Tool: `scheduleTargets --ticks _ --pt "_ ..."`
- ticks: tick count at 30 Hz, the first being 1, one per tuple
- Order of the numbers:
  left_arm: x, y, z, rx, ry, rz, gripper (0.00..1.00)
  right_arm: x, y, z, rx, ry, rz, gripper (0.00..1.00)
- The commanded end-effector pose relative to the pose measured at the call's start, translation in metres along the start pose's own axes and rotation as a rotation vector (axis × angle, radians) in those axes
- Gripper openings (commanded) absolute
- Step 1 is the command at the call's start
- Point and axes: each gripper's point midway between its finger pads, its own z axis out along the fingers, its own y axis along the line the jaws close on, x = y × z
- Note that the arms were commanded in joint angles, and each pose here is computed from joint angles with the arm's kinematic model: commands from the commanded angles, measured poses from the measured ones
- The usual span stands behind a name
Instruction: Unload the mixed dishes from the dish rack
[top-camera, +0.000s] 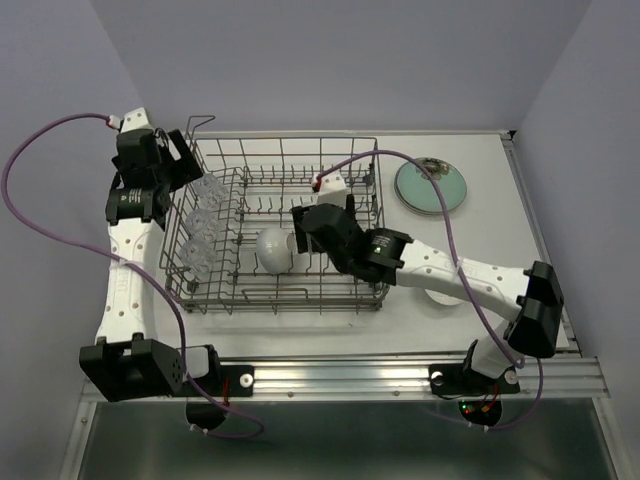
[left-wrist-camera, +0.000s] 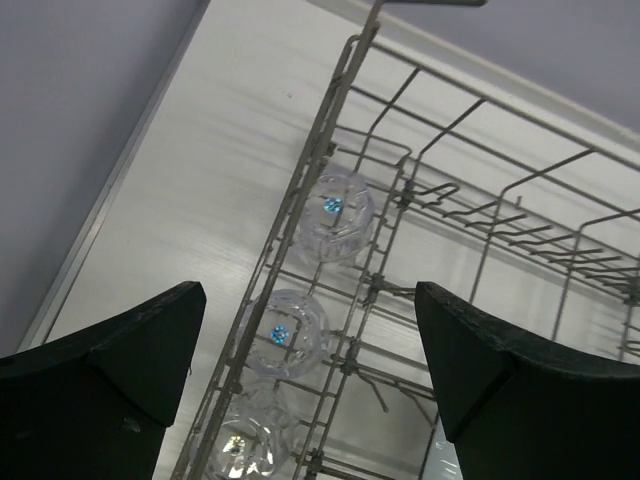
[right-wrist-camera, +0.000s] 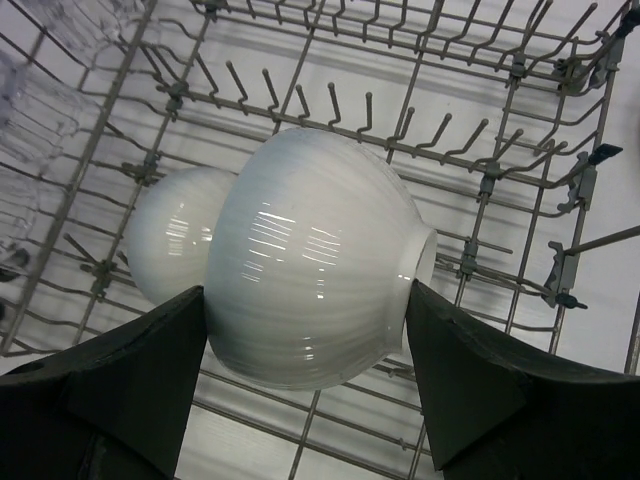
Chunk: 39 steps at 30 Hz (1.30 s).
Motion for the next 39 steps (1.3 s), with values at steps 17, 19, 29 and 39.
scheduleTargets --ticks 17,19,29,39 --pt "0.008 -0.223 -0.127 0.918 -0.079 0.125 0.99 -0.139 -0.047 -0.060 -0.636 -0.258 0.557 0.08" --pt "0.023 -0.233 -0.124 0.964 -0.046 0.136 0.99 -0.146 -0.048 -0.073 -0.687 -0.273 0.587 0.08" --pt "0.050 -0.257 -0.141 1.153 -0.021 0.147 0.99 -0.160 -0.042 -0.097 -0.840 -0.285 0.642 0.08" --pt "0.063 -0.262 -0.134 1.153 0.027 0.130 0.42 -0.164 -0.037 -0.107 -0.916 -0.301 0.676 0.09"
